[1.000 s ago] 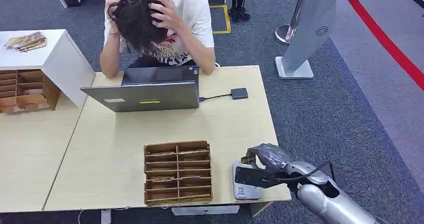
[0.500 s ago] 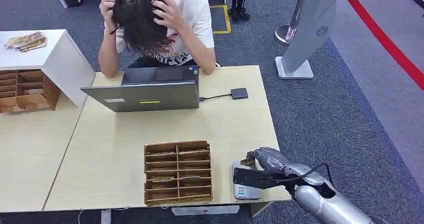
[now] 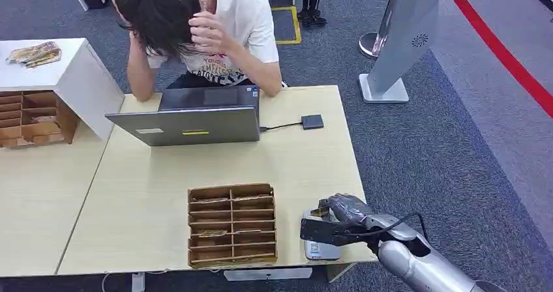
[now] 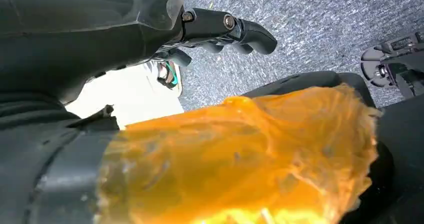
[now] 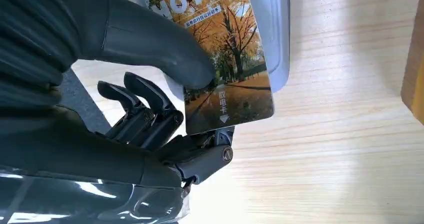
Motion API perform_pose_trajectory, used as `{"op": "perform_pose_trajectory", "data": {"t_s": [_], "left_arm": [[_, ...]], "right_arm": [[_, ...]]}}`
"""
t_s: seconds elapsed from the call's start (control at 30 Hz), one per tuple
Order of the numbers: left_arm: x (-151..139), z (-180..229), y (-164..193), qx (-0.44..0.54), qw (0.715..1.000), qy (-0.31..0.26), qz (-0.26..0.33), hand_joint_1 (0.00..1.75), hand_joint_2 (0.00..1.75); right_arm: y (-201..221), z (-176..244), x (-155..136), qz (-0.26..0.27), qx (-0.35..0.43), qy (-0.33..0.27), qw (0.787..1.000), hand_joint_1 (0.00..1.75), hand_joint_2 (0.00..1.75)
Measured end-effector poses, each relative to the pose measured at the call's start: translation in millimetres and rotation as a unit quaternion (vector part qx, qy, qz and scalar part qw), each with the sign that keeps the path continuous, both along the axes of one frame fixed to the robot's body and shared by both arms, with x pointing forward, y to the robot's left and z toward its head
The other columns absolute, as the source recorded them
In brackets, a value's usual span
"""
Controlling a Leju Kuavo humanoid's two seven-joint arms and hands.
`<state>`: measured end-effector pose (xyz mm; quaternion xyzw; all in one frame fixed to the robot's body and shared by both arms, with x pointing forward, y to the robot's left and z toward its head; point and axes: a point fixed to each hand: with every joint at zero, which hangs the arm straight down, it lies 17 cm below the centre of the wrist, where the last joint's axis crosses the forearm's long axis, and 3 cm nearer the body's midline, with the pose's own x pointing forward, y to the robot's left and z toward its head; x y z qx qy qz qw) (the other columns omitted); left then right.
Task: Pass the card to the sensor for recognition and then transmit it.
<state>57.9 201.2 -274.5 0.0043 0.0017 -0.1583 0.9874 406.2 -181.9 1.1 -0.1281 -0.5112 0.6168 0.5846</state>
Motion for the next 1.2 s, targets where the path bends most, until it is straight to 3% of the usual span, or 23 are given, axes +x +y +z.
{"op": "perform_pose_trajectory", "data": {"t_s": [1.2], "left_arm": [[0.8, 0.3, -0.4, -0.002, 1.000, 0.001, -0.007, 0.00, 0.00]], "right_arm": [[-11.1, -8.0, 10.9, -0.021, -0.018, 0.001, 1.000, 1.75, 1.75]]}}
